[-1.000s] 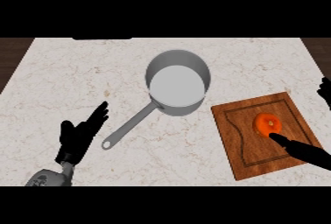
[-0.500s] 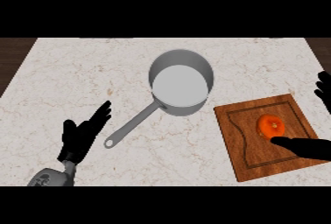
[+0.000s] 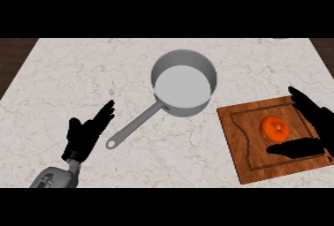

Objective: Pick the squash from the cutting board and place it in the pot

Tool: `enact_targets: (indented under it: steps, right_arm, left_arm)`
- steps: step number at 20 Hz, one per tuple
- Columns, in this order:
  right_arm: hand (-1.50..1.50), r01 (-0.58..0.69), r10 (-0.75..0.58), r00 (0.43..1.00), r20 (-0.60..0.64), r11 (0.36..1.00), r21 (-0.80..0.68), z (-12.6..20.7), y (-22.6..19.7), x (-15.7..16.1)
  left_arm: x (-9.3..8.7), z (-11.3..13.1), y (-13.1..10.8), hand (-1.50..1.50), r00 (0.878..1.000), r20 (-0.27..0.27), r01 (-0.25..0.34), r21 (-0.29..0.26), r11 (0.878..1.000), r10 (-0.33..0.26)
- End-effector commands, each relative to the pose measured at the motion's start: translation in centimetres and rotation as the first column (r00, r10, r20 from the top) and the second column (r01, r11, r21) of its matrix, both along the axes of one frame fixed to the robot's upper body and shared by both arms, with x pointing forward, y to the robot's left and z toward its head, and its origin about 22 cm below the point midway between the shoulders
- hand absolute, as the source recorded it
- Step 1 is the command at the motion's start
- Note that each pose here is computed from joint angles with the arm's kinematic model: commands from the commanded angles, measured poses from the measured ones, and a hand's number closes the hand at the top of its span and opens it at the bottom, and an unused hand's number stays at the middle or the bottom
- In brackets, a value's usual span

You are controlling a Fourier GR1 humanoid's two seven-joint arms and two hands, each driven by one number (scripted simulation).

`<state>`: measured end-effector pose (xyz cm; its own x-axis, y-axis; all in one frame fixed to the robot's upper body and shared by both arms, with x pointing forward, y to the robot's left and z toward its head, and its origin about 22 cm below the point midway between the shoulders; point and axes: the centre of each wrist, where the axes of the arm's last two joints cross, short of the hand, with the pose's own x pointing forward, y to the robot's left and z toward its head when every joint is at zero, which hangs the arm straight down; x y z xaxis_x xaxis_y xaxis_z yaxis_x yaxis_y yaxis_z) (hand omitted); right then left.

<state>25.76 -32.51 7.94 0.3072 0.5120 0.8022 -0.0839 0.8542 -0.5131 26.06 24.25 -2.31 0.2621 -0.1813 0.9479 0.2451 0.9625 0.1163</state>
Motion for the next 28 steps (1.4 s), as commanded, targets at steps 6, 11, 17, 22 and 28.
enact_targets:
  steps: [6,11,17,22,28]
  right_arm:
    - [-1.5,0.043,-0.041,0.999,0.033,0.998,-0.039,-4.5,-2.1,-0.9]
    - [-1.5,0.026,-0.027,0.999,0.043,0.999,0.02,-5.9,-4.2,-0.2]
    - [-1.5,-0.022,-0.003,0.993,0.118,0.977,0.21,-7.6,-6.1,-2.3]
    - [-1.5,-0.032,-0.015,0.99,0.14,0.943,0.331,-9.7,-5.5,-1.9]
    - [-1.5,0.02,-0.061,0.994,0.095,0.922,0.387,-12.0,-4.6,0.3]
  left_arm:
    - [-0.2,0.1,0.9,0.0,1.0,0.002,-0.025,-0.006,1.0,0.025]
    - [-0.6,1.5,0.1,0.0,1.0,-0.012,-0.007,-0.007,1.0,0.007]
    - [-1.5,-0.9,-0.6,0.0,1.0,-0.006,-0.007,-0.005,1.0,0.007]
    - [-0.8,-0.5,1.9,0.0,1.0,0.01,-0.024,-0.005,1.0,0.024]
    - [-0.6,0.0,0.3,0.0,1.0,0.0,0.001,-0.01,1.0,-0.001]
